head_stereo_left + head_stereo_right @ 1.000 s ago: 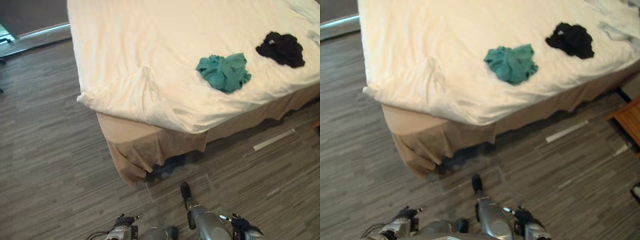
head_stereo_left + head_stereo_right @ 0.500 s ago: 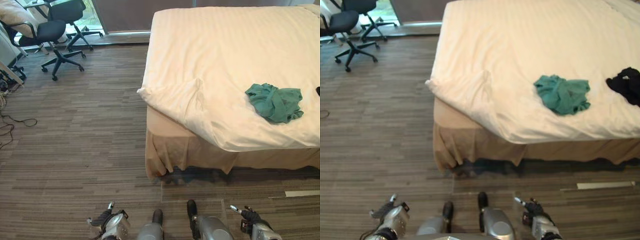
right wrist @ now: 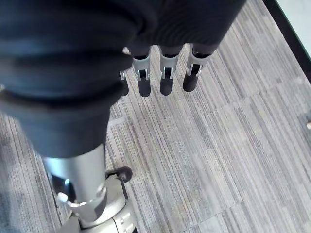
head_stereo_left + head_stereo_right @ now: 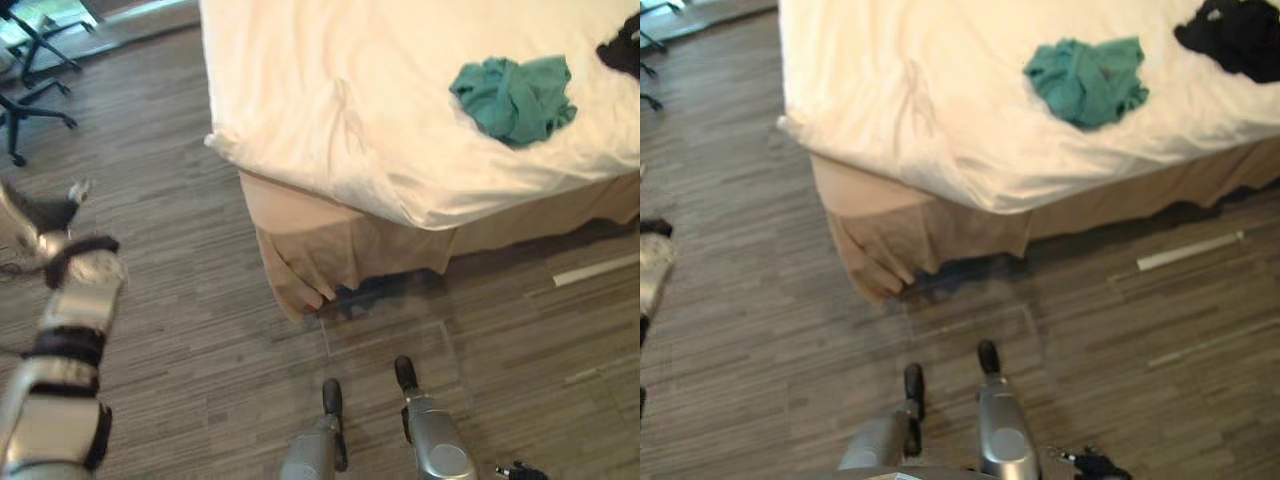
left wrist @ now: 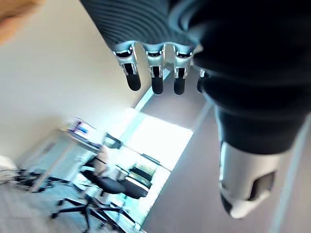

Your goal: Tidy up the quilt and then pick up the clothes from the bed and put them into the laundry hamper.

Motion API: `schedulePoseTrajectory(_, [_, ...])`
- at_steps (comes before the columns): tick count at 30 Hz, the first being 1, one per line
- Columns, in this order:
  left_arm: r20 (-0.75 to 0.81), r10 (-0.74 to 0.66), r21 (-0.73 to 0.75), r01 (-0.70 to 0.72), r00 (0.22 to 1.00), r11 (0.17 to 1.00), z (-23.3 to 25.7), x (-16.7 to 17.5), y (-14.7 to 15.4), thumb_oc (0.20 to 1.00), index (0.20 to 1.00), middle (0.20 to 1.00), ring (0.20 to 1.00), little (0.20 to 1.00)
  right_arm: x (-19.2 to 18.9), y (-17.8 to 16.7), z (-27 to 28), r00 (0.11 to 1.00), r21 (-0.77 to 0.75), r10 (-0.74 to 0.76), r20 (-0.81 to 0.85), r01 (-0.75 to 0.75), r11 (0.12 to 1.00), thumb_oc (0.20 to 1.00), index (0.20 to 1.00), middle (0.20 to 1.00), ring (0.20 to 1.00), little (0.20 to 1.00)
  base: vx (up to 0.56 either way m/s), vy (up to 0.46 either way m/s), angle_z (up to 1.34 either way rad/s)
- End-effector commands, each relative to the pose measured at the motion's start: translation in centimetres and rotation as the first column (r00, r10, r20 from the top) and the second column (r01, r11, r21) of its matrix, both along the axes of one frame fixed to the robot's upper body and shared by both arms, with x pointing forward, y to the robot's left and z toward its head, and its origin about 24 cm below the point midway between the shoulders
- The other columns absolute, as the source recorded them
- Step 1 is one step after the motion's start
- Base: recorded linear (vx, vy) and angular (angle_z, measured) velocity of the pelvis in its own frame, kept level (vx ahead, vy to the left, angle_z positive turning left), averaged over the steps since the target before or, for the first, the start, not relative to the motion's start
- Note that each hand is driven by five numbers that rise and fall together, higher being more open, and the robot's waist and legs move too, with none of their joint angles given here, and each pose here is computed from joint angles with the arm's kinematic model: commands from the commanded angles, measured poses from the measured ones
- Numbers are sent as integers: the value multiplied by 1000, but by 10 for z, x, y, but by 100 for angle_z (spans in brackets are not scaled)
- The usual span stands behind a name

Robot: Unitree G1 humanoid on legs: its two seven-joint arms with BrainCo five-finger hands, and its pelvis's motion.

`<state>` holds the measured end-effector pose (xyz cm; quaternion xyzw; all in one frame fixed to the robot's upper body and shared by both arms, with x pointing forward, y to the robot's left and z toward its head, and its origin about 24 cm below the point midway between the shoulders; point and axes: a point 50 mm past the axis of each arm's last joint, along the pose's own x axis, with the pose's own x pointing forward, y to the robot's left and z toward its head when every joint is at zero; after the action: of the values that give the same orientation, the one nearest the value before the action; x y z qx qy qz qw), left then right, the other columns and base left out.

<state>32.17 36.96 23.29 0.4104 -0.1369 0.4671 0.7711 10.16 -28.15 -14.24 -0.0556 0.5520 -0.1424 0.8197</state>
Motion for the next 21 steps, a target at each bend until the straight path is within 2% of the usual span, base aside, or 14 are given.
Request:
schedulePoseTrajectory(1, [-8,11,153,-9,1000,988,31,6,-6,1000,1000,1000,1000,1000,13,1,6,997,19,33,70,-35,999,1000,1000,1000,1000,1000,32,8,-28])
schedulePoseTrajectory(9, [-33,46,301,-34,998,953,75,23,-18,1000,1000,1000,1000,1000,37,1,18,979,24,108,175,-114,993,1000,1000,1000,1000,1000,70,9,-29])
schedulePoseTrajectory(13, [-27,69,296,-58,997,953,89,25,-20,1000,1000,1000,1000,1000,43,0,22,969,23,138,207,-146,989,1000,1000,1000,1000,1000,25,-13,-17])
schedulePoseTrajectory(16, [-51,85,356,-61,995,933,93,27,-22,1000,1000,1000,1000,1000,47,-2,25,961,18,149,234,-158,987,1000,1000,1000,1000,1000,10,10,-10])
schedulePoseTrajectory(18, [-73,69,329,-41,995,943,99,29,-24,1000,1000,1000,1000,1000,51,-3,28,958,28,139,252,-151,988,1000,1000,1000,1000,1000,29,36,-6])
schedulePoseTrajectory(19, [-127,69,251,-36,989,967,93,32,-20,1000,1000,1000,1000,1000,57,-8,34,950,6,157,270,-165,986,1000,1000,1000,1000,1000,17,66,-5])
schedulePoseTrajectory(21, [-178,61,214,-22,982,977,89,35,-18,1000,1000,1000,1000,1000,60,-9,37,944,-16,182,276,-185,983,1000,1000,1000,1000,1000,3,59,-11])
